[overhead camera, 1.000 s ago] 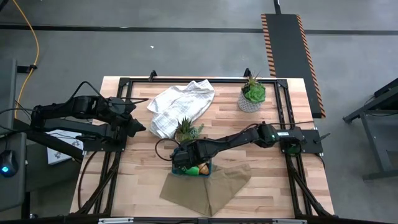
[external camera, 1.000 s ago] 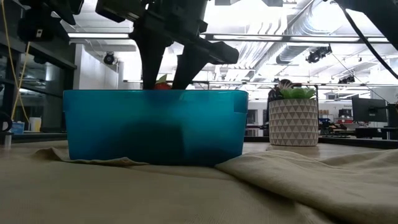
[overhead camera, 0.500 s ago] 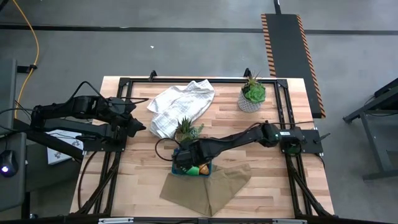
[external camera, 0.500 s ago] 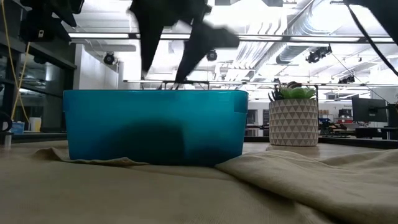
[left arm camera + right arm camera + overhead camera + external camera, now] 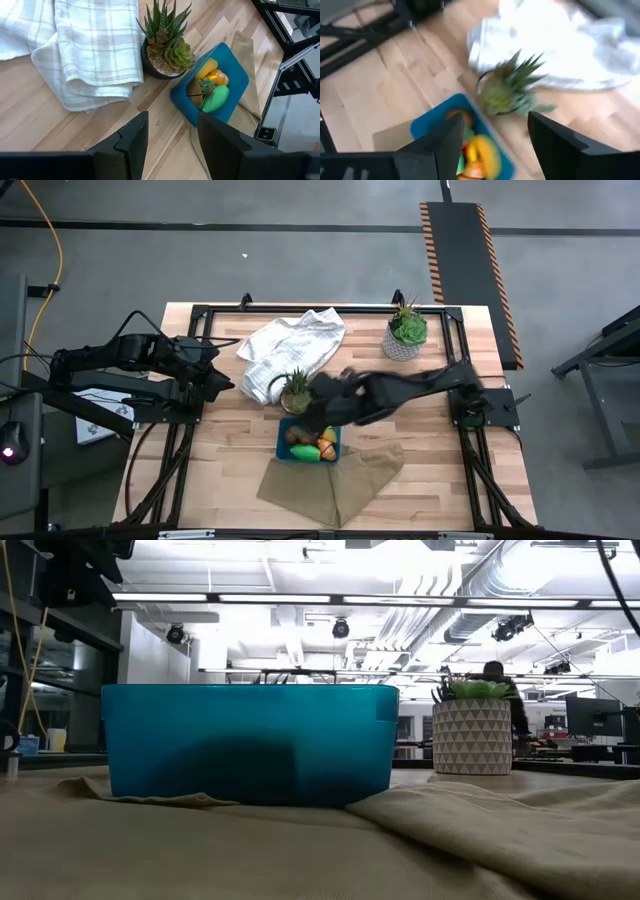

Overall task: Pick and placing Produce into tupperware
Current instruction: Put the blueberry into the blue bin

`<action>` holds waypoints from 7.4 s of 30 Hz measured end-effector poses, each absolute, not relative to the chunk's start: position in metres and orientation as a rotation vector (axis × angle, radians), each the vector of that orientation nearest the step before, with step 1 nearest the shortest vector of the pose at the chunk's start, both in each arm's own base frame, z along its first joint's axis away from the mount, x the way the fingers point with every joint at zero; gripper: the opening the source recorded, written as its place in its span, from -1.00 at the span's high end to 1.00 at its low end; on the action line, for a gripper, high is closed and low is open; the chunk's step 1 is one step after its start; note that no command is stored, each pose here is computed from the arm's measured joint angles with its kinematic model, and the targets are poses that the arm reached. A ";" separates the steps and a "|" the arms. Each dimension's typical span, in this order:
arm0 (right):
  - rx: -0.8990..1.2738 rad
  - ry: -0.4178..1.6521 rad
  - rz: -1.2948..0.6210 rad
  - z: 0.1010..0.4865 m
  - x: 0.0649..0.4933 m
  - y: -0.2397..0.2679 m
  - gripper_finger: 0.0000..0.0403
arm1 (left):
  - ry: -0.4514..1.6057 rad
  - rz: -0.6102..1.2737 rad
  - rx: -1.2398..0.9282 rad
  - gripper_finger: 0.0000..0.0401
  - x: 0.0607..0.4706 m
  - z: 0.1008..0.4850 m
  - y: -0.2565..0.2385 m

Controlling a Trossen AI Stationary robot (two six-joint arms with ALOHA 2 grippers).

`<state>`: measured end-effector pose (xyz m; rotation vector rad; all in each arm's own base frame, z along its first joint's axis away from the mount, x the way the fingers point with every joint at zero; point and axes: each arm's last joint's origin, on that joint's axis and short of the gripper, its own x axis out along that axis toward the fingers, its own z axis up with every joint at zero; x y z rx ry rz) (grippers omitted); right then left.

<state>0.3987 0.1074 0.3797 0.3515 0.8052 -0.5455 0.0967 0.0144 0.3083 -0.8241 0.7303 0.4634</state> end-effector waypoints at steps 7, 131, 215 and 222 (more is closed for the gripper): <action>0.139 0.571 -0.682 0.453 0.320 0.101 -0.04 | 0.726 0.468 -0.835 0.22 0.097 0.308 0.014; 0.066 0.406 -0.117 0.082 0.299 -0.003 0.15 | 0.515 0.590 -0.952 0.22 0.104 0.317 0.019; 0.120 0.300 -0.107 0.098 0.323 -0.020 0.80 | 0.546 0.606 -0.949 0.22 0.102 0.315 0.019; 0.150 0.253 -0.106 0.123 0.320 -0.024 0.80 | 0.546 0.606 -0.949 0.22 0.102 0.315 0.019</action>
